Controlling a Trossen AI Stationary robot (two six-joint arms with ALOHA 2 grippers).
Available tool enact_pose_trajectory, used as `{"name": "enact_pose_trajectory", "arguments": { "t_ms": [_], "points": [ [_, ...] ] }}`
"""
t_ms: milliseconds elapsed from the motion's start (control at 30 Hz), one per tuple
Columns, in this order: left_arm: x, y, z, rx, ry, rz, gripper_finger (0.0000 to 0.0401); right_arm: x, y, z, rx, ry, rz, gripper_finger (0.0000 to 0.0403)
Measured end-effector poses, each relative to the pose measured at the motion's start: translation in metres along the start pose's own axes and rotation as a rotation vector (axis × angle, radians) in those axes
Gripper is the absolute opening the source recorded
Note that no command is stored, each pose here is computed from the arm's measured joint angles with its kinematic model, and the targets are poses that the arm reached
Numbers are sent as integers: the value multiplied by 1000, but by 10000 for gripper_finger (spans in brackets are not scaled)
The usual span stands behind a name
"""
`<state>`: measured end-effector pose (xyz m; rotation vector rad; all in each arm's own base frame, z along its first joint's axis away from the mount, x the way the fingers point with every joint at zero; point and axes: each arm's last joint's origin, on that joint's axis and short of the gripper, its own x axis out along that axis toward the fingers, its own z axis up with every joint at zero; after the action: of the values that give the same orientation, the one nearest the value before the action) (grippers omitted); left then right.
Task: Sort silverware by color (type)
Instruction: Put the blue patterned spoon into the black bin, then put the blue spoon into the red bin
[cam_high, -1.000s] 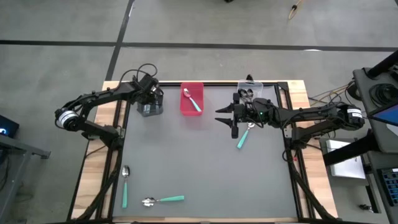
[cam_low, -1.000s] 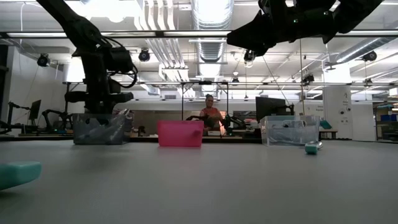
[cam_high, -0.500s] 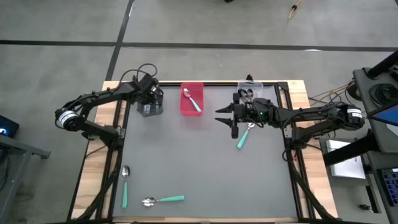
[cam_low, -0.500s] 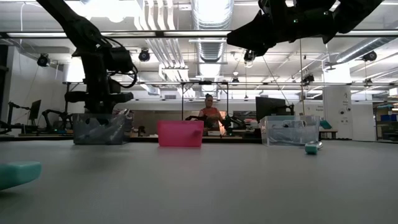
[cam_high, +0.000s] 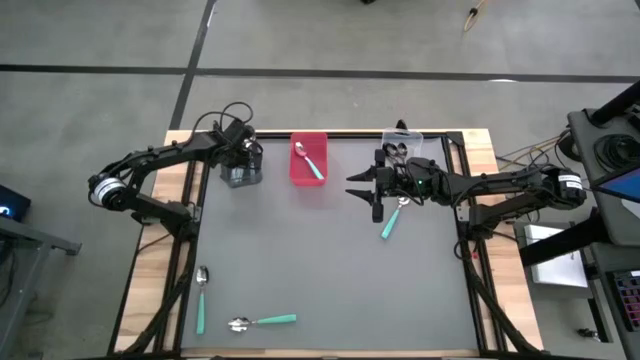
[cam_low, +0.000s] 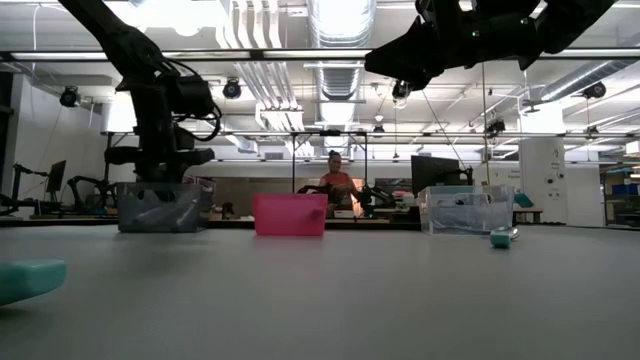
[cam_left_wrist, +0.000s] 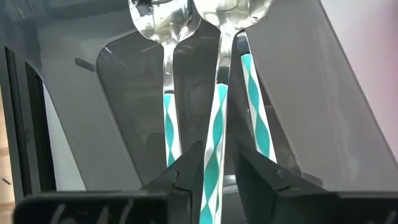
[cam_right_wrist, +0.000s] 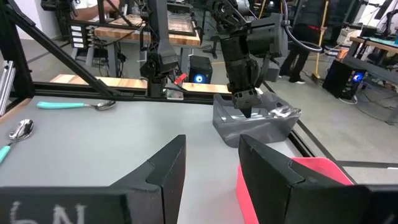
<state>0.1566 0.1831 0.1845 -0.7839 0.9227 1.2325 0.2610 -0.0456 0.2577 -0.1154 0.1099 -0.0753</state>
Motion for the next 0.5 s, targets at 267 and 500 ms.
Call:
{"name": "enact_pose_trajectory", "arguments": {
  "t_ms": [267, 500],
  "points": [
    [-7, -3, -3, 22, -8, -15, 102, 0, 0, -1, 1, 9, 1, 139],
    [-42, -21, -15, 114, -114, -141, 106, 0, 0, -1, 62, 8, 1, 139]
  ]
}}
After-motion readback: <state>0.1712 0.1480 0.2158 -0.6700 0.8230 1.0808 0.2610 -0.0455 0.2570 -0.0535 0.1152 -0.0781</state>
